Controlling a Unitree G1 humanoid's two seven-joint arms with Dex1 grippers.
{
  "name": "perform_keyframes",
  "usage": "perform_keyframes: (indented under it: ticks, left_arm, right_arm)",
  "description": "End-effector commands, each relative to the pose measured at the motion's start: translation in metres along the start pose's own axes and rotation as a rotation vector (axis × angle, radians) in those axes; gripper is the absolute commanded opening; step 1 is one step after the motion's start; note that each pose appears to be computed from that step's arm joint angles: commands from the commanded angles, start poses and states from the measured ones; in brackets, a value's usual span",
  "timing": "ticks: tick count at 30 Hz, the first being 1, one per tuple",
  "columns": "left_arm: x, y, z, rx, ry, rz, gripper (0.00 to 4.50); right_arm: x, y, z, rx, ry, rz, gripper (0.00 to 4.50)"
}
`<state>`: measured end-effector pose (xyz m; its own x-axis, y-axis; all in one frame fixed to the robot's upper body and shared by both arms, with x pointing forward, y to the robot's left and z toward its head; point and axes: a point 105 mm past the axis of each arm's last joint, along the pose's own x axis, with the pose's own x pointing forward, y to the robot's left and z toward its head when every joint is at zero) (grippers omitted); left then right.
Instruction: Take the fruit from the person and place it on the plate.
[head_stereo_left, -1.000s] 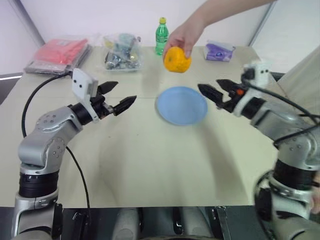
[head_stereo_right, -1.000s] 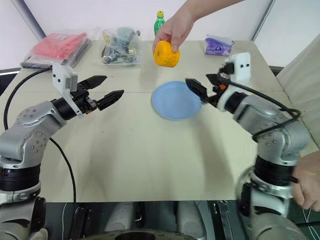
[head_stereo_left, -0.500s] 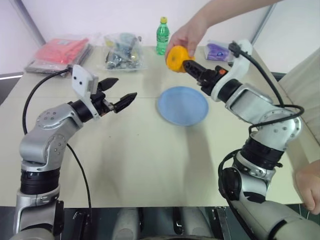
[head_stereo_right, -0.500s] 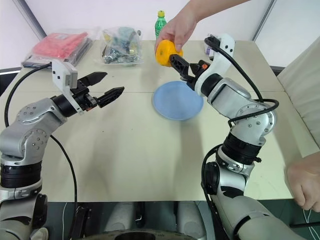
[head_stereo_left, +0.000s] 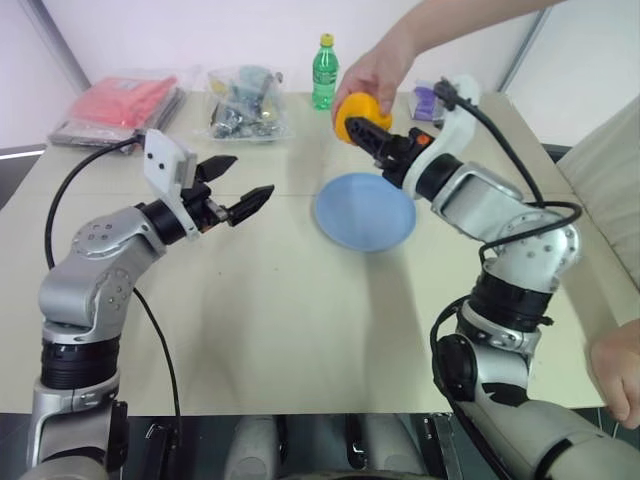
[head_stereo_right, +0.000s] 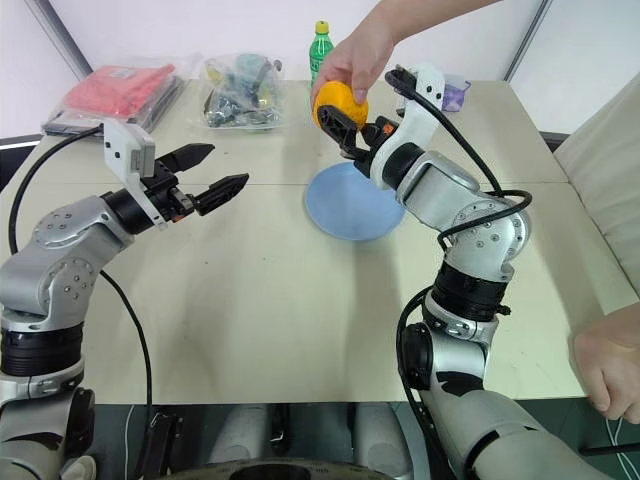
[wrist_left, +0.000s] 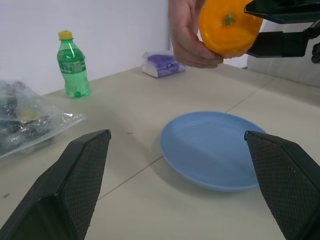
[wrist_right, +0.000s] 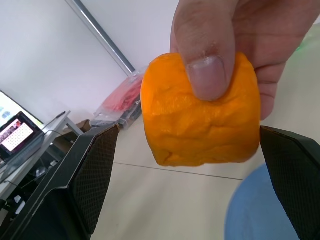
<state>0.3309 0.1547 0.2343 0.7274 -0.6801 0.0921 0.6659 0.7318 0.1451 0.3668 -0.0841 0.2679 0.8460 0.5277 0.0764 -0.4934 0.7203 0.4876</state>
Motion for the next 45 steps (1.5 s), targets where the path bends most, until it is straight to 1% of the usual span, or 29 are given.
perform_keyframes:
  ticks: [1,8,9,11,14,15,20,23,26,27,31,36,41,43,45]
  left_arm:
    - [-0.004,-0.002,0.014,0.053,-0.033,0.008,4.5]
    - [-0.006,-0.003,0.014,0.056,-0.031,0.016,4.5]
    - [-0.006,-0.003,0.014,0.056,-0.031,0.016,4.5]
    - [-0.006,-0.003,0.014,0.056,-0.032,0.017,4.5]
    - [-0.005,-0.004,0.014,0.056,-0.033,0.019,4.5]
    - [-0.005,-0.004,0.014,0.055,-0.033,0.02,4.5]
    - [-0.007,-0.002,0.012,0.052,-0.026,0.027,4.5]
    - [-0.01,0.0,0.01,0.049,-0.014,0.036,4.5]
    - [-0.017,0.004,0.005,0.043,0.01,0.049,4.5]
    - [-0.018,0.005,0.003,0.042,0.016,0.051,4.5]
    - [-0.02,0.005,0.002,0.042,0.025,0.054,4.5]
    - [-0.02,0.004,0.002,0.04,0.027,0.053,4.5]
    - [-0.018,0.001,0.001,0.036,0.027,0.046,4.5]
    - [-0.017,0.001,0.002,0.034,0.025,0.046,4.5]
    - [-0.016,0.001,0.002,0.033,0.024,0.043,4.5]
  right_arm:
    - [0.008,0.01,0.015,-0.031,-0.063,0.034,4.47]
    - [0.017,0.007,0.018,-0.071,-0.083,0.034,4.47]
    - [0.018,0.007,0.018,-0.072,-0.085,0.036,4.24]
    - [0.019,0.008,0.018,-0.073,-0.088,0.041,3.55]
    - [0.02,0.011,0.018,-0.076,-0.09,0.052,2.13]
    - [0.02,0.011,0.018,-0.074,-0.091,0.054,2.07]
    - [0.019,0.008,0.012,-0.092,-0.065,0.041,2.07]
    - [0.015,-0.005,-0.003,-0.165,-0.003,-0.003,2.07]
    - [0.007,-0.03,-0.041,-0.323,0.138,-0.077,2.07]
    - [0.005,-0.037,-0.052,-0.344,0.168,-0.09,2.07]
    - [0.002,-0.049,-0.07,-0.374,0.196,-0.11,2.07]
    - [0.001,-0.079,-0.091,-0.491,0.236,-0.204,2.07]
    - [-0.002,-0.088,-0.101,-0.548,0.277,-0.213,2.07]
    - [-0.003,-0.088,-0.101,-0.544,0.273,-0.21,3.15]
    - [-0.003,-0.085,-0.097,-0.536,0.263,-0.195,4.07]
